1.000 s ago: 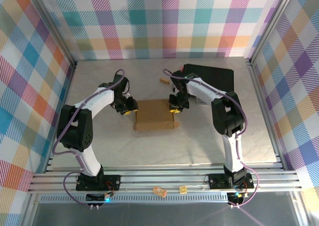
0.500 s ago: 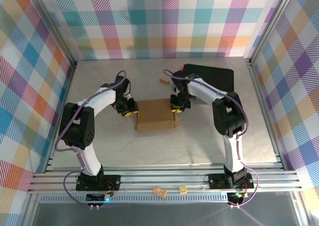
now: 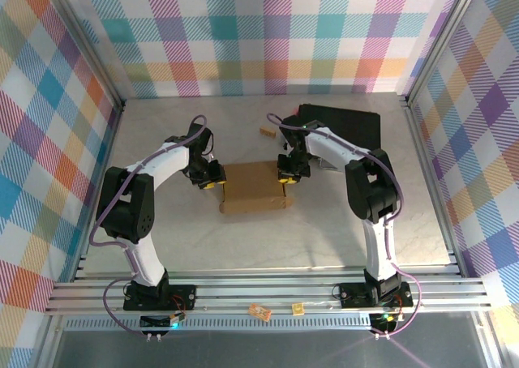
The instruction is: Fold the paper box
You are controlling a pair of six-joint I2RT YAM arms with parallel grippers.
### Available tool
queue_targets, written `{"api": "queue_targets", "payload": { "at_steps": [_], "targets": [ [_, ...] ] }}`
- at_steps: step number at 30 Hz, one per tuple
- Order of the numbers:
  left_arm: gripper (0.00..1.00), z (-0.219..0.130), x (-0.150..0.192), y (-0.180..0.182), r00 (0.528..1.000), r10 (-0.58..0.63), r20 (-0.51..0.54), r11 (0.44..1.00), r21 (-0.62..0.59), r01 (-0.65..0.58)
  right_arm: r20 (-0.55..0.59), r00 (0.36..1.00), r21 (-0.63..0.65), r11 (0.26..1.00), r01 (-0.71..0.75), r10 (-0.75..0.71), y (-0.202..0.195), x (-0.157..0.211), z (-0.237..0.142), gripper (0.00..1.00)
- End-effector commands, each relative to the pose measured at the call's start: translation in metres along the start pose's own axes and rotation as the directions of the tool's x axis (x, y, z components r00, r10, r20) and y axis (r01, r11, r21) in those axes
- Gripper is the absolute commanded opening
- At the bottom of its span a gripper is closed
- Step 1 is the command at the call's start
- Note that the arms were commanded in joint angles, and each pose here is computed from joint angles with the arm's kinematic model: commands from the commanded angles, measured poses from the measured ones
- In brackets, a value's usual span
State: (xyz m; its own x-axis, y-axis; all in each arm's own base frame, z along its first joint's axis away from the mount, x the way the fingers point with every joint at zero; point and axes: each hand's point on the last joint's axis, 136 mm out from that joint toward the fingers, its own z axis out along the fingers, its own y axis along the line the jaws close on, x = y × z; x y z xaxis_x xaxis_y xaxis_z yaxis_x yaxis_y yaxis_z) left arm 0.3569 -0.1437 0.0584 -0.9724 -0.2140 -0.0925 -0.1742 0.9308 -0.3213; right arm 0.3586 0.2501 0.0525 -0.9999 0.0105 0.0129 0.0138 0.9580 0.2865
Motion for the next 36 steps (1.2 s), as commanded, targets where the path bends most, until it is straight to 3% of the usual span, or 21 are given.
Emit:
{"api": "queue_targets", "payload": {
  "at_steps": [1,4,7,11,14,19,23,27,29,30,36],
  "targets": [
    [0.38,-0.003,0.001,-0.005,1.0,-0.002,0.002,1.0,0.008,0.002,-0.028,1.0,0.007,1.0,0.008,-0.007,-0.003,-0.001,0.009,0.16],
    [0.42,-0.019,-0.006,-0.012,0.999,-0.004,0.049,1.0,0.024,0.003,-0.033,0.999,0.027,1.0,0.001,0.0,-0.008,0.002,0.01,0.13],
    [0.49,-0.041,-0.014,-0.017,0.994,-0.003,0.105,1.0,0.027,0.0,-0.027,1.0,0.029,1.0,-0.001,0.002,-0.007,0.002,0.005,0.0],
    [0.58,-0.073,-0.023,-0.02,0.982,-0.008,0.188,0.999,0.038,0.001,-0.037,0.999,-0.011,1.0,-0.013,0.012,0.003,0.004,-0.017,0.0],
    [0.63,-0.091,-0.026,-0.016,0.974,-0.076,0.214,0.995,0.08,0.06,-0.11,0.992,-0.104,0.992,-0.067,0.056,0.014,0.015,-0.033,0.0],
    [0.66,-0.093,-0.026,-0.005,0.947,-0.301,0.11,0.937,0.22,0.272,-0.257,0.959,-0.225,0.957,-0.18,0.12,0.018,0.037,-0.043,0.0],
    [0.67,-0.082,-0.024,-0.01,0.943,-0.331,0.029,0.906,0.289,0.309,-0.307,0.943,-0.274,0.937,-0.217,0.129,0.019,0.04,-0.049,0.0],
    [0.71,-0.08,-0.032,-0.024,0.925,-0.379,-0.014,0.841,0.411,0.351,-0.349,0.93,-0.292,0.929,-0.226,0.116,0.023,0.04,-0.053,0.0],
    [0.8,-0.078,-0.03,-0.032,0.917,-0.394,-0.07,0.805,0.454,0.381,-0.359,0.926,-0.286,0.932,-0.225,0.114,0.022,0.039,-0.053,0.0],
    [0.84,-0.076,-0.027,-0.032,0.913,-0.398,-0.094,0.802,0.447,0.396,-0.363,0.925,-0.291,0.93,-0.227,0.112,0.023,0.038,-0.053,0.0],
    [0.85,-0.075,-0.023,-0.036,0.92,-0.37,-0.129,0.8,0.46,0.386,-0.39,0.915,-0.303,0.924,-0.231,0.1,0.025,0.039,-0.05,0.0]
  ]
}}
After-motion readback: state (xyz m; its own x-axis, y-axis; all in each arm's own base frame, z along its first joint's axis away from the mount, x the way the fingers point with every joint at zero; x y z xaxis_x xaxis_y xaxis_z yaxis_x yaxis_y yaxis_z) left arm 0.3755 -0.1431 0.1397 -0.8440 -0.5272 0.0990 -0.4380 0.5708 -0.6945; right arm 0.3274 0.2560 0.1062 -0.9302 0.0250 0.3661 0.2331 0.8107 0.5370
